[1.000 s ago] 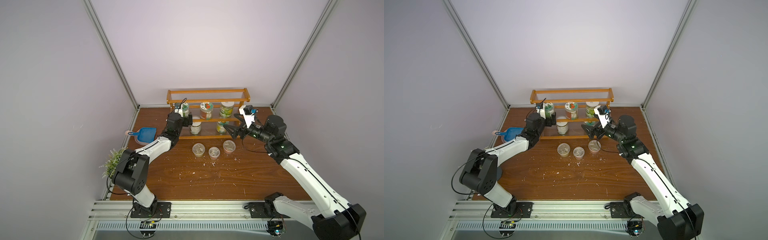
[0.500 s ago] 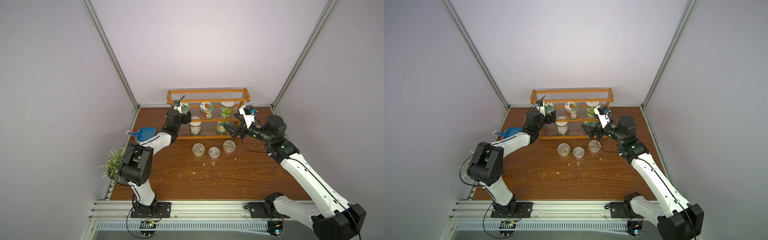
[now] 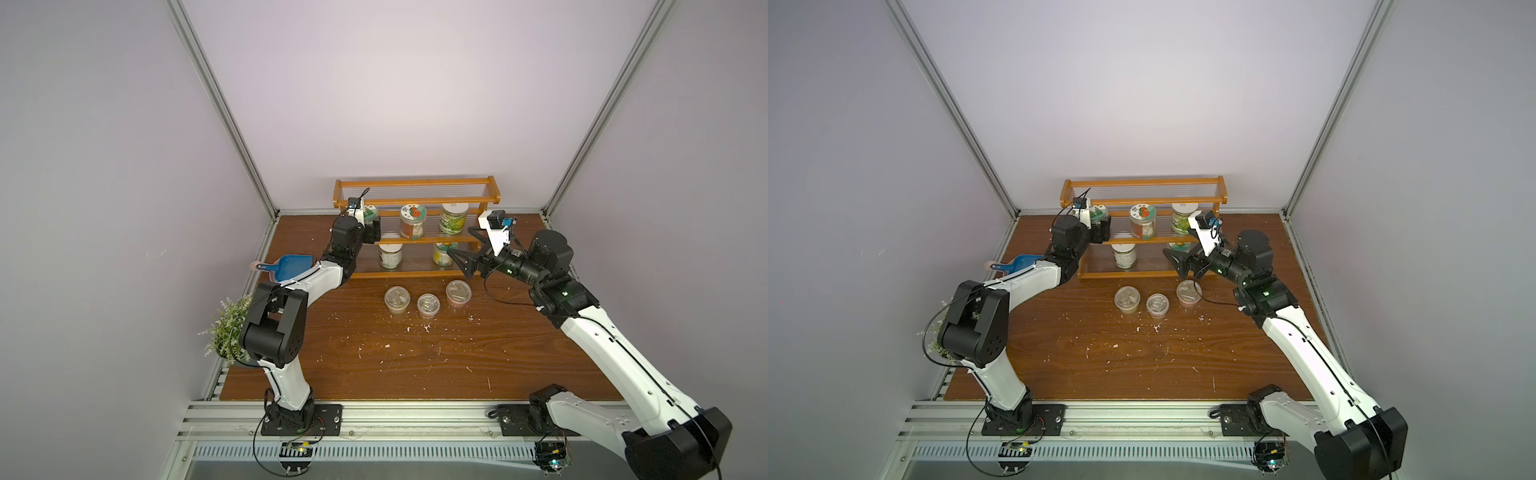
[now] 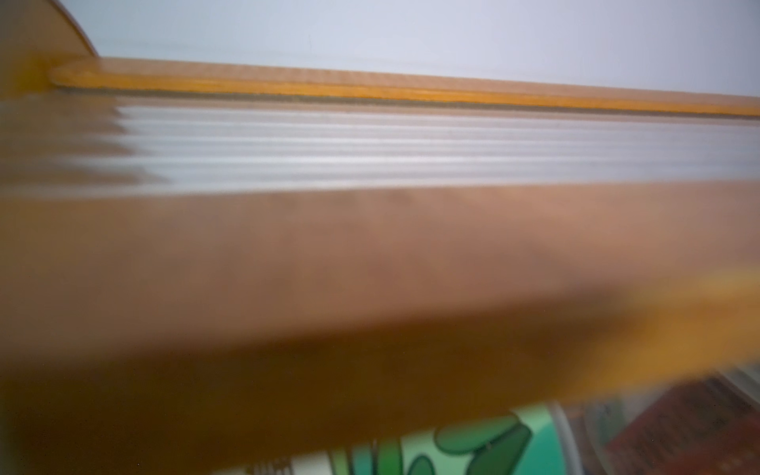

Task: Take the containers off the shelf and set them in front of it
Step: 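Pick up a container from the shelf.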

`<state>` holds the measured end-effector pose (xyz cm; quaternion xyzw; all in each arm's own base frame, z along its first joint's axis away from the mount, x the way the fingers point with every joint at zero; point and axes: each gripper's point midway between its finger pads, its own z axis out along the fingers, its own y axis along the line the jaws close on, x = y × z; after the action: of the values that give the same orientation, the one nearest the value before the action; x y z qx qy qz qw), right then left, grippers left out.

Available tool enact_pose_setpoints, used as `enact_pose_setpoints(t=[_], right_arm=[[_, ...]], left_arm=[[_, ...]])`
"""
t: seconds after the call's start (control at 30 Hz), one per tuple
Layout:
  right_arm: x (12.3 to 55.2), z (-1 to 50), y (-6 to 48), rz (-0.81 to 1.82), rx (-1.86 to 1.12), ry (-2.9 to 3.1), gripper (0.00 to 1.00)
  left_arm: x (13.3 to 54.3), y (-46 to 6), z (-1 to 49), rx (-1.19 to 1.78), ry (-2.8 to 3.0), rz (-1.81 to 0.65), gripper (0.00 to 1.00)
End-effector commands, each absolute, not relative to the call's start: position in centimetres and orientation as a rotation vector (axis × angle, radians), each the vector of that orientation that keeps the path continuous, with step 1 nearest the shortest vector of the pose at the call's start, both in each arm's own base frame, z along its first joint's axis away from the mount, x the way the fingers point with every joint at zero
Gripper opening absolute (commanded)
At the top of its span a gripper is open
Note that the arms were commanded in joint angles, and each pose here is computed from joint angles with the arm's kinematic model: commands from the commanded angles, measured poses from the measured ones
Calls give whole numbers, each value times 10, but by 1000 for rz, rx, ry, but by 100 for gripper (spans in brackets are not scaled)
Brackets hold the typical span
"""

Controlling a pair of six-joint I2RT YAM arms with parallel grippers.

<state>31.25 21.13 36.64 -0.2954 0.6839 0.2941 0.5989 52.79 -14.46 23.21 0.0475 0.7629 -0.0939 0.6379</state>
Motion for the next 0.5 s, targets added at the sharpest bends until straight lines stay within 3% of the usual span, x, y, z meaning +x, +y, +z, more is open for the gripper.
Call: enact_pose_setpoints(t=[0.0,0.47], right_arm=[[311,377,212,686,-697,1537,99],[310,378,213,698,-696,1530,99]], left_arm=[[526,-137,247,102,1702,-209,76],[477,-146,266,137,1714,-227,74]])
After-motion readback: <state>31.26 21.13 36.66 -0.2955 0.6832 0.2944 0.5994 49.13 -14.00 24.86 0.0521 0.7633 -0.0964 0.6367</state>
